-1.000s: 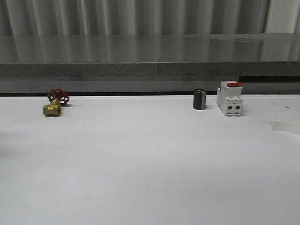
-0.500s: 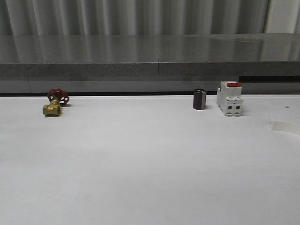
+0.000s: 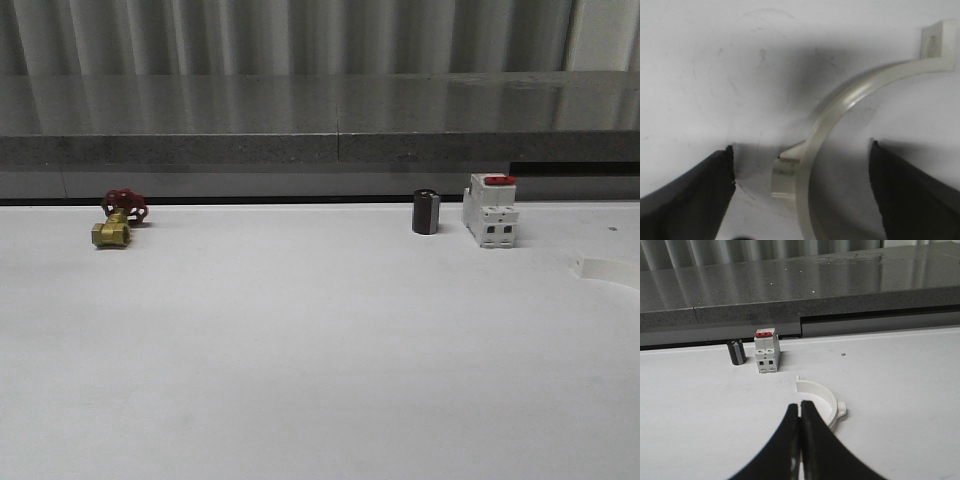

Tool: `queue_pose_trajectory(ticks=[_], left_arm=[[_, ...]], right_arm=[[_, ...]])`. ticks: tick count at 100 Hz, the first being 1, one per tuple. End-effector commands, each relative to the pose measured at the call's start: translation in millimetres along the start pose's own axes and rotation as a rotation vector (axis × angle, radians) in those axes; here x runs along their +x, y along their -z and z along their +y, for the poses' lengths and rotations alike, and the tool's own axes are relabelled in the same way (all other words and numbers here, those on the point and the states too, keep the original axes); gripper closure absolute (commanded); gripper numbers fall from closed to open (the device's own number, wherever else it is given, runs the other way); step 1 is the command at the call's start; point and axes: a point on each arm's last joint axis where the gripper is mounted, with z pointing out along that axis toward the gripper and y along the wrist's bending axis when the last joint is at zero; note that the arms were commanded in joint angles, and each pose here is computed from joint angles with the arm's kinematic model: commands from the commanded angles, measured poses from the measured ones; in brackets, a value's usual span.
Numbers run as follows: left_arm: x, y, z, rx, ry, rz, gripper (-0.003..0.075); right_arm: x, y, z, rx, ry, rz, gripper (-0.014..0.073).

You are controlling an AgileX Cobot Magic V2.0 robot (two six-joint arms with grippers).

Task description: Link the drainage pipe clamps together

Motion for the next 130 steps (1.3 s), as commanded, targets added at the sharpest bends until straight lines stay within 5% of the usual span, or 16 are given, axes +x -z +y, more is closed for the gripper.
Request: queue_pose_trajectory(ticks=[1,28,48,74,100,130], left_arm=[[-13.2,21.9,2.1,-0.014,0.004,-0.092,0.0221],[-7.8,24.6,-1.1,0.02,0.028,-0.033,0.0741],[-14.6,63.5,-24.9,0.097,0.056,-0.11,0.074],[-7.6,120.8,-117.7,0.196,0.068,-0.122,0.0739],[14.7,120.0,-230.2,0.29,-0.044,-0.119,0.0739],[17.4,84.5,-300.2,0.284,-0.093,-0.055,0.0739]], right_arm=[[-13.8,3.0,1.6,-0.01,0.011,-0.118,0.0713],[-13.8,3.0,1.6,-0.01,0.011,-0.118,0.0713],[-13.8,3.0,1.6,-0.01,0.011,-0.118,0.0713],[-13.8,3.0,1.6,-0.01,0.011,-0.118,0.0713],[-13.8,3.0,1.6,-0.01,0.011,-0.118,0.0713],[-13.8,3.0,1.6,-0.01,0.011,-0.118,0.0713]])
